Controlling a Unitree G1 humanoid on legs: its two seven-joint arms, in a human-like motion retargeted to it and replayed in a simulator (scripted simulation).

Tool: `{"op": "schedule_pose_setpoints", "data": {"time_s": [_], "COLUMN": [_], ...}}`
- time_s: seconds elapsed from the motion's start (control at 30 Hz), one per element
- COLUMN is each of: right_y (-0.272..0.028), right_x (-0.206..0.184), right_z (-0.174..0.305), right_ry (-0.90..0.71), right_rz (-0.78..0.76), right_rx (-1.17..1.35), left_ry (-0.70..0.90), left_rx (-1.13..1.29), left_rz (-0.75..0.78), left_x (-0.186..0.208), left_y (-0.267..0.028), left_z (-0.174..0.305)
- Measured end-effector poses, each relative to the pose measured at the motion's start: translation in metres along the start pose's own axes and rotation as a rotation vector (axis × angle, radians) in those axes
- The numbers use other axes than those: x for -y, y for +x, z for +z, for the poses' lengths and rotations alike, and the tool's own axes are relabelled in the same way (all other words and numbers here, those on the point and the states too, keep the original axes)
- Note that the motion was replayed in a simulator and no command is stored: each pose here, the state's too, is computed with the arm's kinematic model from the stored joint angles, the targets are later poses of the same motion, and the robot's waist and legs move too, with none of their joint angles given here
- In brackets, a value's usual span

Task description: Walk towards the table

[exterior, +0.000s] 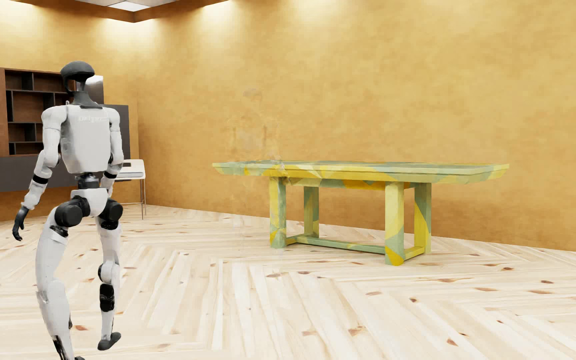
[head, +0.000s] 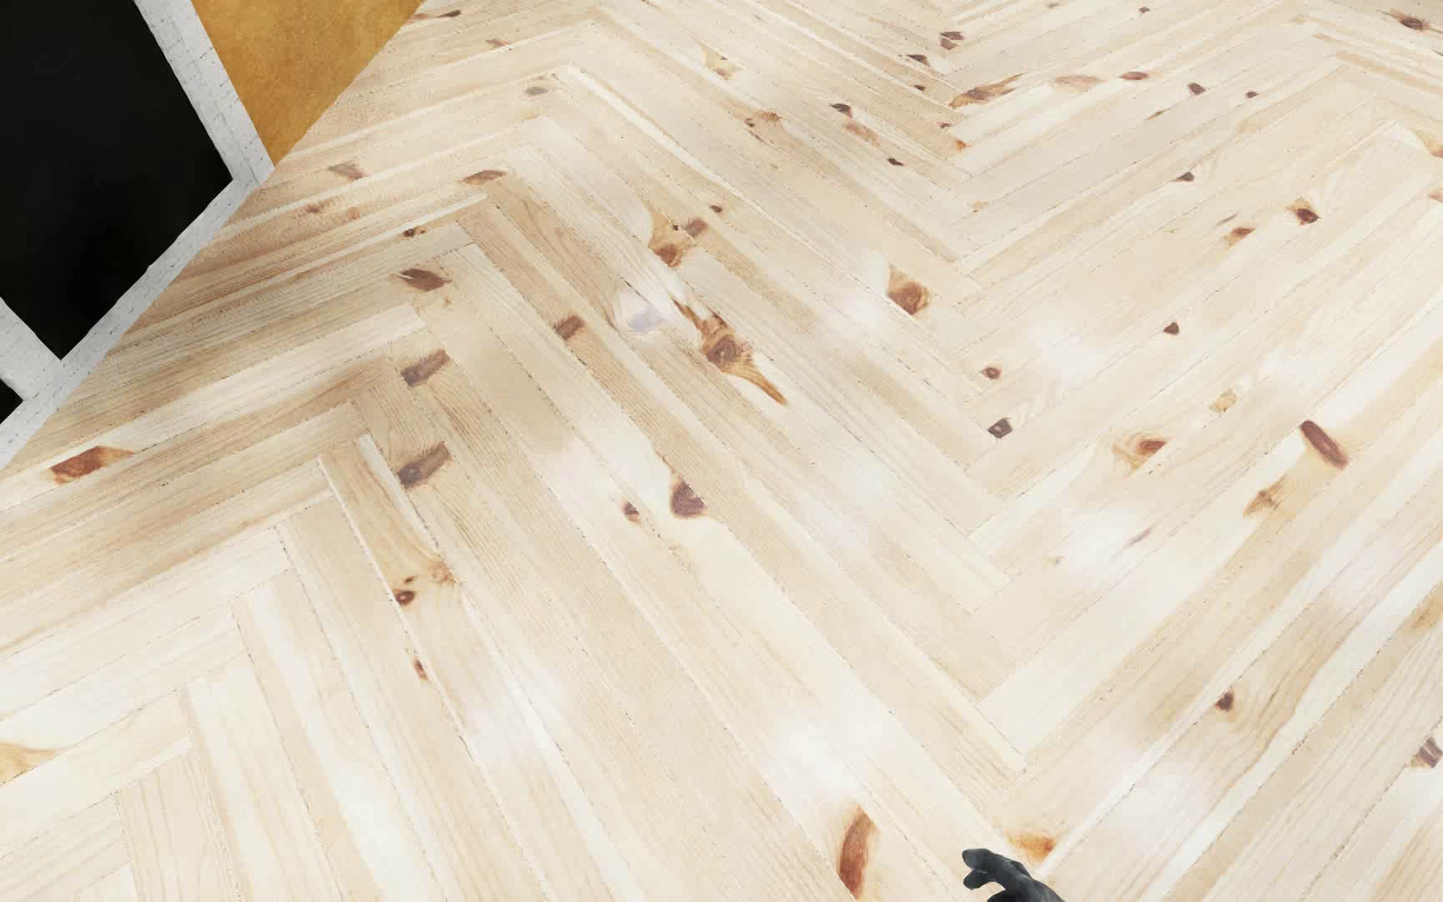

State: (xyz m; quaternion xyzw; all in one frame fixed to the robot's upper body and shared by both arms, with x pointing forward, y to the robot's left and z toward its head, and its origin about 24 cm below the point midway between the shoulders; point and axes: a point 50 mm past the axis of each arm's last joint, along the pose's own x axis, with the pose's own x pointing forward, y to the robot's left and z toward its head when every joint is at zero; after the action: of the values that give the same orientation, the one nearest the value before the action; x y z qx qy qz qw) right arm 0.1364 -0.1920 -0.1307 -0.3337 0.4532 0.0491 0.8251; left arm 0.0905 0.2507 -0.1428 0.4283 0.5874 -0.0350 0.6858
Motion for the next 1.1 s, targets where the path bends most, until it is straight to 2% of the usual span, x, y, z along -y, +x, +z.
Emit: {"op": "schedule_pose_setpoints", "data": {"time_s": [0.07,0.13,0.3,0.47,0.53,0.67,0.77,0.87,0.93,1.0,1.1], "right_y": [0.0,0.0,0.004,0.014,0.016,0.008,-0.011,-0.019,-0.024,-0.034,-0.048], "right_x": [-0.014,-0.014,0.019,0.033,0.031,0.012,0.001,-0.001,0.004,-0.001,-0.027], "right_z": [0.017,0.025,0.034,0.05,0.036,-0.028,-0.083,-0.098,-0.1,-0.102,-0.105], "right_ry": [-0.108,-0.103,0.021,-0.04,-0.063,-0.149,-0.097,-0.17,-0.096,0.088,0.242], "right_rz": [0.09,0.127,-0.05,-0.085,-0.086,0.009,0.001,0.148,0.092,-0.036,-0.038], "right_rx": [0.077,0.11,0.121,0.13,0.056,-0.154,-0.352,-0.356,-0.334,-0.327,-0.36], "left_ry": [-0.044,-0.057,-0.032,-0.112,-0.077,0.135,-0.043,-0.091,-0.082,0.005,0.177], "left_rx": [-0.01,0.012,0.137,0.285,0.276,0.189,0.184,0.357,0.454,0.55,0.747], "left_rz": [0.039,0.028,-0.011,0.064,0.034,-0.028,-0.017,0.022,0.069,0.126,0.249], "left_x": [-0.008,-0.006,0.008,0.005,0.007,0.01,0.018,0.008,-0.009,-0.031,-0.063], "left_y": [0.0,-0.002,-0.01,-0.029,-0.029,-0.02,-0.022,-0.032,-0.037,-0.045,-0.071], "left_z": [-0.017,-0.021,0.016,0.032,0.028,0.022,0.037,0.07,0.097,0.13,0.183]}}
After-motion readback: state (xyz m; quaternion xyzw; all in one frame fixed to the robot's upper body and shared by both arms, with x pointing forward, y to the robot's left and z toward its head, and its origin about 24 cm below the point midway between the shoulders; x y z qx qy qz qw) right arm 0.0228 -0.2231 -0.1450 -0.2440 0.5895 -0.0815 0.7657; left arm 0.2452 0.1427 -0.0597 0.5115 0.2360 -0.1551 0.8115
